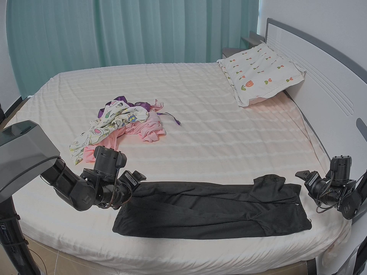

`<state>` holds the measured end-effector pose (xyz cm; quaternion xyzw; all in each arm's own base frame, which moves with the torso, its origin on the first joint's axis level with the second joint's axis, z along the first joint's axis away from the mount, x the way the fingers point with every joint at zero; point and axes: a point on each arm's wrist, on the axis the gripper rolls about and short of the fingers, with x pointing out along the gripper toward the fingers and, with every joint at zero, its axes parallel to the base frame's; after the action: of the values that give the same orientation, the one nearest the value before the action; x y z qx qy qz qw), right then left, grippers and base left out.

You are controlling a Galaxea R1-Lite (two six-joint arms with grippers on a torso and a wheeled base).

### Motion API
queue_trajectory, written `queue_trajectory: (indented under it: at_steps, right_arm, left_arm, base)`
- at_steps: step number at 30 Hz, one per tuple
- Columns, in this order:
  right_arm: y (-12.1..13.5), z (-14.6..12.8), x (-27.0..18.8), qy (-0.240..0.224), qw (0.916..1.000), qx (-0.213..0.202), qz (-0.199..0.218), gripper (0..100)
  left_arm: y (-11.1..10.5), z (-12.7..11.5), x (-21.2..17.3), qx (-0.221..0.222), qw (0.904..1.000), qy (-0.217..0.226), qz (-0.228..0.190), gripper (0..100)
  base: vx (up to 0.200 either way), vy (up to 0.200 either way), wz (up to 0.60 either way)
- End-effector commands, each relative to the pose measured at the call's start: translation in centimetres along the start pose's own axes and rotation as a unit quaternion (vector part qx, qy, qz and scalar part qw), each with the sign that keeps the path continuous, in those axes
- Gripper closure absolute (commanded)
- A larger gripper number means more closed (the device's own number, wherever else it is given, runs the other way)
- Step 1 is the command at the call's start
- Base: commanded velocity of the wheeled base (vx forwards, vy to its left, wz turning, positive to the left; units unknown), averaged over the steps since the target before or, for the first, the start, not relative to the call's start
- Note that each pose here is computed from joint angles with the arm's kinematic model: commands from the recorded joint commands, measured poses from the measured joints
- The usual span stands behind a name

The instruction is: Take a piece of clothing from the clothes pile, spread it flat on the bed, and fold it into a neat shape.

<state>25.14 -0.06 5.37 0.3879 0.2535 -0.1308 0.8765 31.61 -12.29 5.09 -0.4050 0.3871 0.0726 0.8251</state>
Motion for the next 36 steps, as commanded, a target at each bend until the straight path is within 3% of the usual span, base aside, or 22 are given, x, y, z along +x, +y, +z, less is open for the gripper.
queue_trajectory:
  at_steps: [1, 9, 16, 25, 36]
  right_arm:
    - [-0.3, -0.4, 0.2, 0.008, 0.9999, -0.001, -0.007, 0]
    - [-0.5, -0.7, 0.0, 0.016, 0.9998, -0.002, -0.011, 0]
    - [-0.6, -0.8, 0.1, 0.018, 0.9998, -0.001, -0.012, 0]
    - [-0.9, -1.3, 0.6, 0.028, 0.9993, -0.003, -0.022, 0]
    - [-0.9, -1.4, 0.5, 0.031, 0.9992, -0.004, -0.023, 0]
  left_arm:
    - [-0.5, 0.0, 0.3, 0.002, 0.9999, -0.004, 0.009, 0]
    - [-2.0, -0.3, 0.8, -0.014, 0.9998, -0.011, 0.006, 0]
    - [-1.0, -1.3, 2.9, -0.014, 0.9994, 0.004, 0.033, 0]
    - [-2.2, -0.8, 3.3, -0.049, 0.9987, -0.004, 0.013, 0]
    - [-2.0, -0.8, 4.1, -0.06, 0.998, -0.007, 0.017, 0]
  base:
    - [0.0, 0.0, 0.0]
    - [0.0, 0.0, 0.0]
    - [0.0, 0.0, 0.0]
    - [0.0, 0.0, 0.0]
    - [0.0, 0.0, 0.0]
